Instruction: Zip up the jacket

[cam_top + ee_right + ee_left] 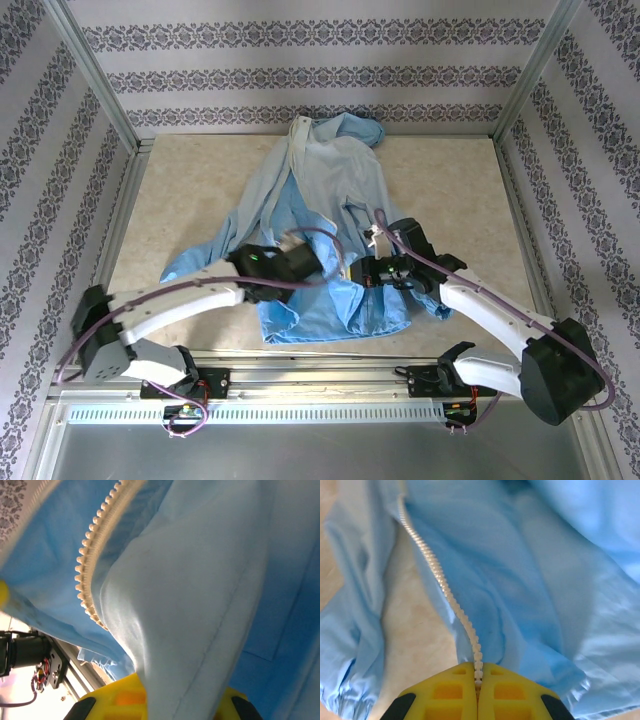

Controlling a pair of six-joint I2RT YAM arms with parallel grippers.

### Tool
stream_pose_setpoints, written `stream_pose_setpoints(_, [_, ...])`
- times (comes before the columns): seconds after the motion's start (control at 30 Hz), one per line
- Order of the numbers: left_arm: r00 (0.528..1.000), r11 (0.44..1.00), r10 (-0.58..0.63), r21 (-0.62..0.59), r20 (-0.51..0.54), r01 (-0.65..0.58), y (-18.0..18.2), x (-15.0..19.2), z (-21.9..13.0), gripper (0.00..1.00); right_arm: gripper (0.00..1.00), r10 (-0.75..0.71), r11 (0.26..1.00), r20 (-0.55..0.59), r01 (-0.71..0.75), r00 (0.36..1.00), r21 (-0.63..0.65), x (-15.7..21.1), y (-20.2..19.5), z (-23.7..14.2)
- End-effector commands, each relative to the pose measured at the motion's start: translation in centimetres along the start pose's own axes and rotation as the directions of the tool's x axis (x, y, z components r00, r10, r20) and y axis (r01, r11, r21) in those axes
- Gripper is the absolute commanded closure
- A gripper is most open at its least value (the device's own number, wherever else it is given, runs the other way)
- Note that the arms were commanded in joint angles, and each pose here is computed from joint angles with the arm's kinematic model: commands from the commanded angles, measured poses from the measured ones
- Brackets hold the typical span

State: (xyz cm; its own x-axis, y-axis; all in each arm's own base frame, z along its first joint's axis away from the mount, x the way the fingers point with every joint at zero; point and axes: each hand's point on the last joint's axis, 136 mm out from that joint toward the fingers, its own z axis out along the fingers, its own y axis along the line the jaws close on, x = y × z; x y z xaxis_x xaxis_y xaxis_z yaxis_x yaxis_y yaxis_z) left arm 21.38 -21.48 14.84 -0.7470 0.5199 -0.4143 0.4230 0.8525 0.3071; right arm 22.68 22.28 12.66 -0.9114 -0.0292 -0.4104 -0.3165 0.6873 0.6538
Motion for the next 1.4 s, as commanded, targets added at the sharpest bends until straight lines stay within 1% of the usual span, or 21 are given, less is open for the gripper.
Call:
stream_pose_setpoints(0.0, [0.982, 0.982, 0.186, -0.041, 0.017, -0.185, -4.3, 0.5, 1.2, 1.00, 1.00, 0.040, 0.999, -0.005, -0.040, 0.999, 0.013, 0.6, -0.8, -0.6])
stream_pose_setpoints(0.1, [0.968, 0.968, 0.250, -0.018, -0.012, -0.250, -7.3, 2.3, 2.8, 1.00, 1.00, 0.046, 0.999, 0.000, -0.046, 0.999, 0.016, 0.8, -1.5, -0.8])
stream_pose_setpoints(0.17, [0.967, 0.969, 0.249, -0.001, -0.047, -0.249, -8.1, 3.6, 4.1, 1.00, 1.00, 0.045, 0.999, 0.003, -0.045, 0.999, 0.018, 0.9, -1.8, -0.9])
stream_pose_setpoints(0.2, [0.968, 0.970, 0.242, 0.004, -0.059, -0.243, -8.3, 4.1, 4.5, 0.96, 1.00, 0.045, 0.999, 0.002, -0.045, 0.999, 0.020, 1.0, -1.9, -0.9])
stream_pose_setpoints(0.27, [0.974, 0.976, 0.218, 0.016, -0.058, -0.217, -8.3, 4.2, 4.4, 0.70, 1.00, 0.045, 0.999, -0.002, -0.045, 0.999, 0.021, 1.1, -2.1, -0.9])
stream_pose_setpoints(0.3, [0.978, 0.979, 0.202, 0.021, -0.051, -0.201, -8.3, 4.2, 4.1, 0.61, 1.00, 0.044, 0.999, -0.006, -0.044, 0.999, 0.021, 1.1, -2.1, -0.9])
stream_pose_setpoints(0.33, [0.983, 0.983, 0.182, 0.033, -0.038, -0.180, -8.2, 3.9, 3.7, 0.55, 1.00, 0.043, 0.999, -0.006, -0.043, 0.999, 0.018, 1.1, -2.1, -0.9])
stream_pose_setpoints(0.43, [0.994, 0.992, 0.113, 0.065, 0.005, -0.113, -7.6, 3.2, 2.2, 0.46, 1.00, 0.036, 0.999, -0.002, -0.036, 0.999, 0.008, 1.0, -1.9, -0.9])
stream_pose_setpoints(0.57, [0.999, 0.985, -0.009, 0.175, 0.052, 0.000, -7.2, 2.8, 0.3, 0.41, 1.00, 0.026, 1.000, -0.001, -0.026, 1.000, -0.002, 1.0, -1.6, -0.8])
stream_pose_setpoints(0.67, [0.991, 0.959, -0.113, 0.267, 0.065, 0.091, -6.8, 2.5, -1.0, 0.39, 1.00, 0.012, 1.000, -0.013, -0.012, 1.000, -0.008, 1.2, -1.2, -0.6])
stream_pose_setpoints(0.77, [0.968, 0.919, -0.248, 0.324, 0.037, 0.223, -5.7, 2.4, -1.8, 0.39, 1.00, -0.003, 1.000, -0.029, 0.003, 1.000, -0.011, 1.4, -0.8, -0.2])
stream_pose_setpoints(0.8, [0.947, 0.895, -0.322, 0.328, 0.008, 0.302, -4.9, 2.5, -1.8, 0.39, 1.00, -0.010, 1.000, -0.036, 0.010, 0.999, -0.011, 1.6, -0.6, 0.0])
stream_pose_setpoints(0.87, [0.870, 0.815, -0.486, 0.317, -0.082, 0.485, -3.3, 3.2, -1.2, 0.40, 1.00, -0.025, 1.000, -0.049, 0.025, 0.998, -0.010, 1.8, -0.3, 0.5])
stream_pose_setpoints(0.93, [0.741, 0.679, -0.644, 0.304, -0.191, 0.669, -2.4, 4.2, -0.4, 0.43, 1.00, -0.041, 0.999, -0.066, 0.041, 0.997, -0.007, 2.1, 0.1, 1.1])
stream_pose_setpoints(1.0, [0.653, 0.578, -0.717, 0.317, -0.242, 0.752, -2.5, 4.3, 0.0, 0.45, 1.00, -0.053, 0.999, -0.080, 0.052, 0.995, -0.009, 2.5, 0.6, 1.6])
stream_pose_setpoints(1.03, [0.629, 0.549, -0.736, 0.324, -0.250, 0.771, -2.7, 4.2, 0.1, 0.44, 1.00, -0.057, 0.998, -0.085, 0.056, 0.995, -0.014, 2.7, 0.9, 1.8])
stream_pose_setpoints(1.07, [0.617, 0.533, -0.743, 0.329, -0.259, 0.780, -2.9, 4.2, 0.2, 0.42, 1.00, -0.061, 0.998, -0.088, 0.059, 0.994, -0.019, 2.8, 1.2, 2.0])
stream_pose_setpoints(1.2, [0.585, 0.511, -0.753, 0.291, -0.300, 0.808, -4.0, 5.6, 2.5, 0.38, 1.00, -0.080, 0.997, -0.101, 0.077, 0.992, -0.029, 3.6, 2.0, 2.5])
stream_pose_setpoints(1.33, [0.516, 0.433, -0.782, 0.291, -0.349, 0.853, -5.6, 7.4, 5.5, 0.34, 1.00, -0.089, 0.996, -0.139, 0.084, 0.986, -0.041, 5.0, 2.4, 3.1])
stream_pose_setpoints(1.37, [0.507, 0.420, -0.786, 0.295, -0.355, 0.858, -5.8, 7.7, 6.0, 0.34, 1.00, -0.086, 0.996, -0.152, 0.081, 0.985, -0.040, 5.3, 2.4, 3.3])
